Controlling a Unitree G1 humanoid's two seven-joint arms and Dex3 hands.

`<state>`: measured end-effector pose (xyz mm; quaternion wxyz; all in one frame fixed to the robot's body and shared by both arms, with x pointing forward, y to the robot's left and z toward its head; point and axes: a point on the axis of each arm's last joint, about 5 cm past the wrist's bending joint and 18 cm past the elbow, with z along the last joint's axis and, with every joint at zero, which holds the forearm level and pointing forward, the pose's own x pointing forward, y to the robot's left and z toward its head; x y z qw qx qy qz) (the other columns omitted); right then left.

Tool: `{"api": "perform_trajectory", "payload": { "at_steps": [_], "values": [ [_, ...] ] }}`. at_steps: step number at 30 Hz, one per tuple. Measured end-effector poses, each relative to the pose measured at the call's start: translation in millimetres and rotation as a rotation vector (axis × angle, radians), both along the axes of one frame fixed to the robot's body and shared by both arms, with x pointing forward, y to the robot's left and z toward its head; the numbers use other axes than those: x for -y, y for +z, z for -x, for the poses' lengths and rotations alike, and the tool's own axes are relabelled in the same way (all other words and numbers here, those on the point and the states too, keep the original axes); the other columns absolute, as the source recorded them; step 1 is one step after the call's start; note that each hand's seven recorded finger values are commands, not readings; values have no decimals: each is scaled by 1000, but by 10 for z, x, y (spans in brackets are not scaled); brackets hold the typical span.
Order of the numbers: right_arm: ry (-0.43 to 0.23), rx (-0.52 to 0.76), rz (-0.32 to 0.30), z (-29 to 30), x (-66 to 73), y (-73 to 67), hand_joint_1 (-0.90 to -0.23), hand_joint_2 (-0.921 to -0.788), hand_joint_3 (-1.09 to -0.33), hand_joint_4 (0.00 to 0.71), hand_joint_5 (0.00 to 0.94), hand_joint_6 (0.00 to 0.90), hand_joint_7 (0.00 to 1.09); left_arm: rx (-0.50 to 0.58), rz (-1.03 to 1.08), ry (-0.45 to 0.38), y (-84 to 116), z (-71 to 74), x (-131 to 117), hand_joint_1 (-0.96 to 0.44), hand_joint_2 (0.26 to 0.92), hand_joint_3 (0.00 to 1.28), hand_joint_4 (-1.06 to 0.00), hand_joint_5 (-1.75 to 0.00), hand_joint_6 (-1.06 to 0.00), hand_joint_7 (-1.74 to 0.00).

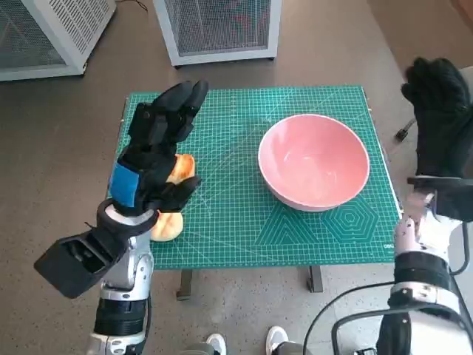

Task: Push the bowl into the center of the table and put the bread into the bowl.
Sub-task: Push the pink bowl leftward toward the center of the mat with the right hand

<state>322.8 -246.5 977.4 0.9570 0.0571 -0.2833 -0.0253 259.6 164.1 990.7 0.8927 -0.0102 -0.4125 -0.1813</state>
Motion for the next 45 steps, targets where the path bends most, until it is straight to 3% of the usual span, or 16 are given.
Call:
{"api": "perform_trajectory", "payload": {
  "at_steps": [10, 19, 27, 39, 45],
  "values": [
    [-27, -189, -111, -1, 14, -228, -373, -921, -517, 380, 4, 192, 450, 0, 1, 4, -5, -1, -7, -573, 921, 334, -227, -8, 1, -617],
    [-2, -326, -183, 6, -18, -377, -320, -921, -594, 326, 0, 236, 380, 3, 0, 8, -10, -2, -16, -575, 921, 333, -228, -8, 1, -618],
    [24, -447, -266, 25, -42, -506, -331, -921, -609, 304, 0, 225, 367, 0, -5, 14, -23, 4, -37, -583, 921, 331, -229, -8, 1, -618],
    [52, -508, -424, 46, -74, -610, -345, -921, -606, 262, 0, 206, 347, -4, -19, 33, -41, 21, -87, -578, 921, 341, -222, -3, 1, -603],
    [79, -513, -441, 41, -126, -635, -343, -921, -603, 257, 1, 196, 338, -1, -37, 43, -42, 26, -99, -581, 921, 356, -220, -2, 1, -594]
  ]
}}
